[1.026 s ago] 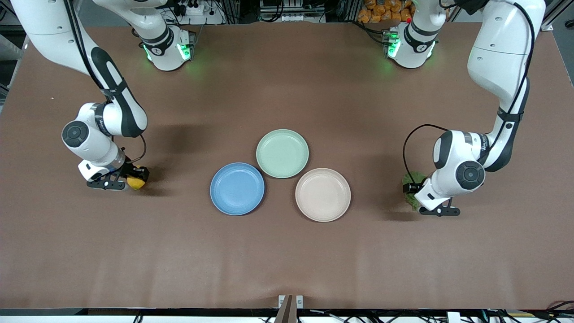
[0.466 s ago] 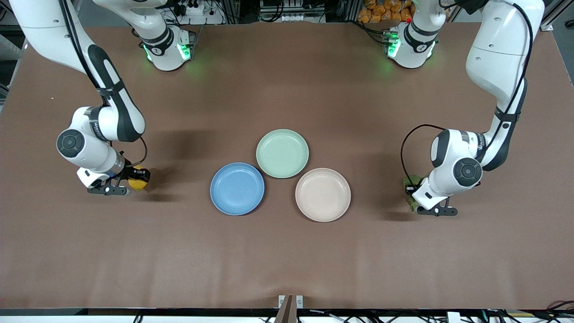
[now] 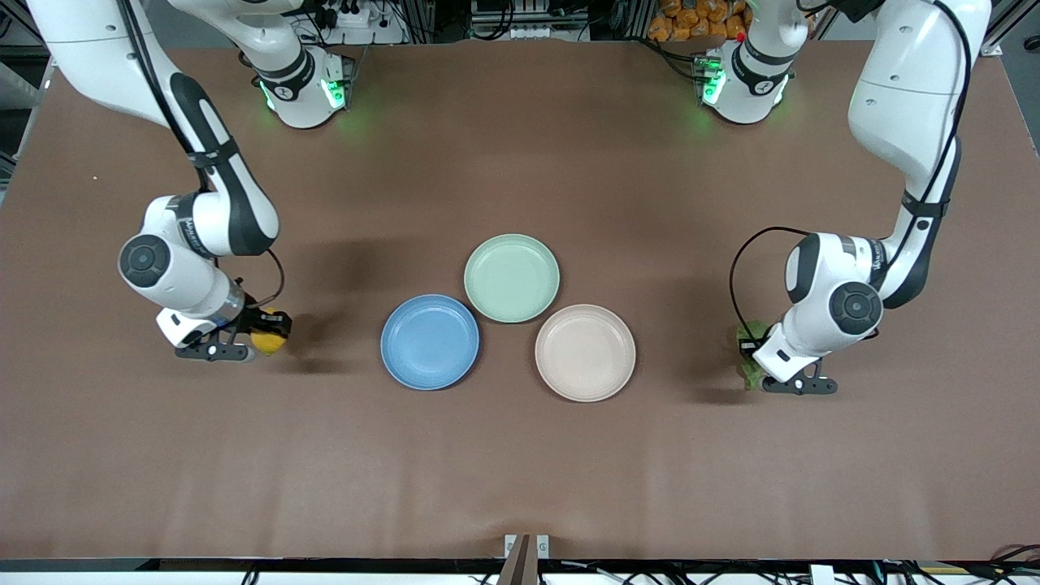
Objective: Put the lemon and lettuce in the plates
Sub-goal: 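Carry the lemon to the blue plate while the left gripper carries lettuce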
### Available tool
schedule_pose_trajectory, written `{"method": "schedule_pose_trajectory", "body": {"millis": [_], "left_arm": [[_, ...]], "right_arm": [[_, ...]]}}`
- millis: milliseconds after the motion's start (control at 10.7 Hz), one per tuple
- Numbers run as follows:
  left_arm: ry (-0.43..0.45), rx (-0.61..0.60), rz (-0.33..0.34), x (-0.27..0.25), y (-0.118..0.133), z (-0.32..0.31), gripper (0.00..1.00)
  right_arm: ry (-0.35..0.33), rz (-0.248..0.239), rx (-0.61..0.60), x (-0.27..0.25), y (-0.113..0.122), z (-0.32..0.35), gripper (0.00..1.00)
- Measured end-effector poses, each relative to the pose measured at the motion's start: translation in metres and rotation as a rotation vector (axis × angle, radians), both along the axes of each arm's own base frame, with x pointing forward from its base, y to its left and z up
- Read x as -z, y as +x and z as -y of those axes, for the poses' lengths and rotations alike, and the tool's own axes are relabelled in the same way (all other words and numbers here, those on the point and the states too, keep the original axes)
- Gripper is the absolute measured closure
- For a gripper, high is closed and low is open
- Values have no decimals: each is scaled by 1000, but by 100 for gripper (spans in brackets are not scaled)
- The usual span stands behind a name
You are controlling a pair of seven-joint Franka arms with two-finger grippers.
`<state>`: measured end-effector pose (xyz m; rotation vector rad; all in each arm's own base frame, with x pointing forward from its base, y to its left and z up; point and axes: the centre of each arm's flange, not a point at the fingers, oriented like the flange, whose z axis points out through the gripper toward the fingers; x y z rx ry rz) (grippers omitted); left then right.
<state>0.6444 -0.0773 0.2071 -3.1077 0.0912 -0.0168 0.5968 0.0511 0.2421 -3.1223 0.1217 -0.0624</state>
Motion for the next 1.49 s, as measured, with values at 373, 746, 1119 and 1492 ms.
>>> {"method": "schedule_pose_trajectory", "body": {"millis": [373, 746, 1119, 1492], "left_arm": [[-41, -39, 113, -73, 15, -2, 93], [-107, -101, 128, -91, 13, 26, 93], [-183, -225, 107, -98, -4, 108, 93], [-210, -304, 100, -106, -20, 170, 93]], "right_arm": [[54, 20, 68, -15, 1, -66, 39], [87, 17, 148, -13, 0, -138, 39], [113, 0, 184, 5, 1, -194, 39], [102, -11, 147, 30, 0, -229, 39]]}}
